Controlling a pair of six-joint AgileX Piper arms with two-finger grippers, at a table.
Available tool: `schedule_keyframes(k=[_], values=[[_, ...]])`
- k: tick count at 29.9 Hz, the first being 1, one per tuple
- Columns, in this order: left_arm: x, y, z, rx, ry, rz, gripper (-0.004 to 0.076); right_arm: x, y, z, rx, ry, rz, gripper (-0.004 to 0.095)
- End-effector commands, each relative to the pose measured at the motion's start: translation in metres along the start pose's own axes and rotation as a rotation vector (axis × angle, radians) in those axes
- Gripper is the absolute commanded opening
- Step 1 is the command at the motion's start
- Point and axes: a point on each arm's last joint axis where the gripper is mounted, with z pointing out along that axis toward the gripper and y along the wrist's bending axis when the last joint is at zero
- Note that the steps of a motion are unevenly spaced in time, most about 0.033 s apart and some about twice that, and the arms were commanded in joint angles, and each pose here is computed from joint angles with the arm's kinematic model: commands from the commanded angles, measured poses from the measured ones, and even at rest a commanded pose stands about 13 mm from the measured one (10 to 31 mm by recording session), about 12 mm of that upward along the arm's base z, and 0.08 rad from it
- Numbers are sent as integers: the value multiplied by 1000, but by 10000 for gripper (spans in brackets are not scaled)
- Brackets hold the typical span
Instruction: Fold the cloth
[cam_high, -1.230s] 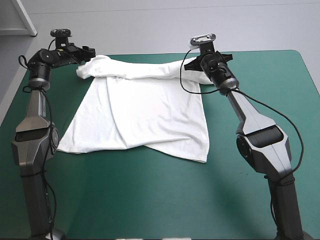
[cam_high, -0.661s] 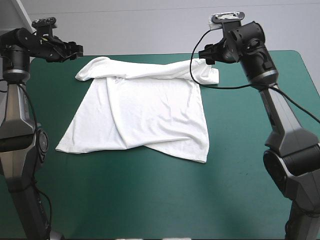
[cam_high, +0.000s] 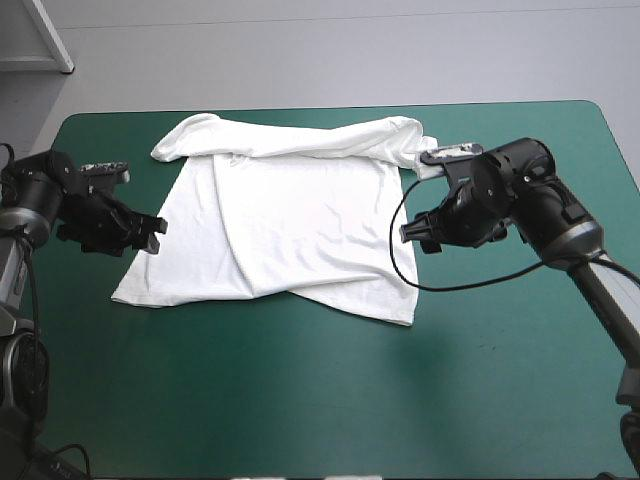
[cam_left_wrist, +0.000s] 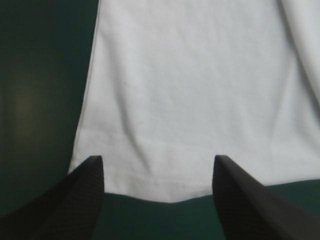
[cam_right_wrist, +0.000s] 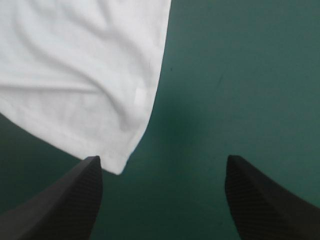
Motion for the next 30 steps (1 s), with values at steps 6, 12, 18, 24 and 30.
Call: schedule_keyframes(k=[6,12,18,24,30], values=[[31,6,25,-84,-93,-23,455,43,-5,11,-14,19,-11,647],[34,16,35,-181,-143,-62,455,61,-1,38,-57,87,1,644],[30,21,47,-198,-152,-54,455,68,1,51,-95,85,23,617],[37,25,81,-175,-48,-75,455,69,2,52,-100,92,25,615],[46,22,98,-119,12,-128,386,66,2,52,-104,53,27,611]])
